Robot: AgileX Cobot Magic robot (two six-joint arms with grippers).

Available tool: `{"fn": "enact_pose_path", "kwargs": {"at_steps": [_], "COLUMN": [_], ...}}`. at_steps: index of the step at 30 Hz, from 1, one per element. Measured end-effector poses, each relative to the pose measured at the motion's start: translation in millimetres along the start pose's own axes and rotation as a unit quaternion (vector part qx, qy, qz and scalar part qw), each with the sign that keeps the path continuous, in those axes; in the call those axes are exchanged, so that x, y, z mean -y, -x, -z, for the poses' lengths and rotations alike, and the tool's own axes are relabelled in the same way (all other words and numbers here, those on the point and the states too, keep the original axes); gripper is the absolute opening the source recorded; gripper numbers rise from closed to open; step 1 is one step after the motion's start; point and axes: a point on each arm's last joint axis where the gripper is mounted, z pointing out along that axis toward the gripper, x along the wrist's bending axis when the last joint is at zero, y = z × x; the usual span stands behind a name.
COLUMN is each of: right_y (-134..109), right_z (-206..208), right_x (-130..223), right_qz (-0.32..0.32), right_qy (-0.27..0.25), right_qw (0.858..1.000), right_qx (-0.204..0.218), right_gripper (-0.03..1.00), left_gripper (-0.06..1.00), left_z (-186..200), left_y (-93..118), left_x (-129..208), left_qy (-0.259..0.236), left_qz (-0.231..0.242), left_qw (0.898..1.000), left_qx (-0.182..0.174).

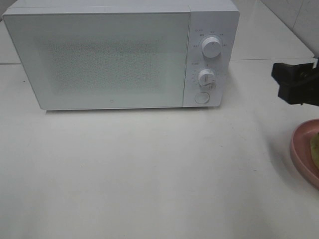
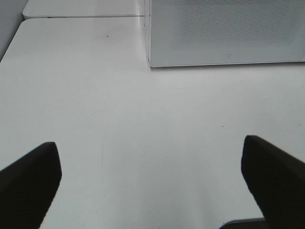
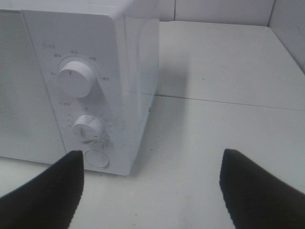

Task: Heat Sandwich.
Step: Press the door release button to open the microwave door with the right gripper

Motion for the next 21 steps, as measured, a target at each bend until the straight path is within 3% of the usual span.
{"fn": "enact_pose_path", "kwargs": {"at_steps": [8, 21], "right_y": [-27, -60], "right_z": [-21, -40], "right_x": [14, 37], "right_qz": [0.01, 0.003], "right_qy": [-0.003, 0.04], "right_qw": [1.0, 0.999], "right_qx": [-0.017, 0.029], "right_gripper": [0.76, 0.76], "left_gripper": [0.97, 0.97], "left_z": [0, 0], "left_y": [0, 0], "left_x": [0, 0], "left_qy": [0.0, 0.0], "left_qz": [0.0, 0.0], "left_qw": [1.0, 1.0], "left_qx": [0.0, 0.0]}}
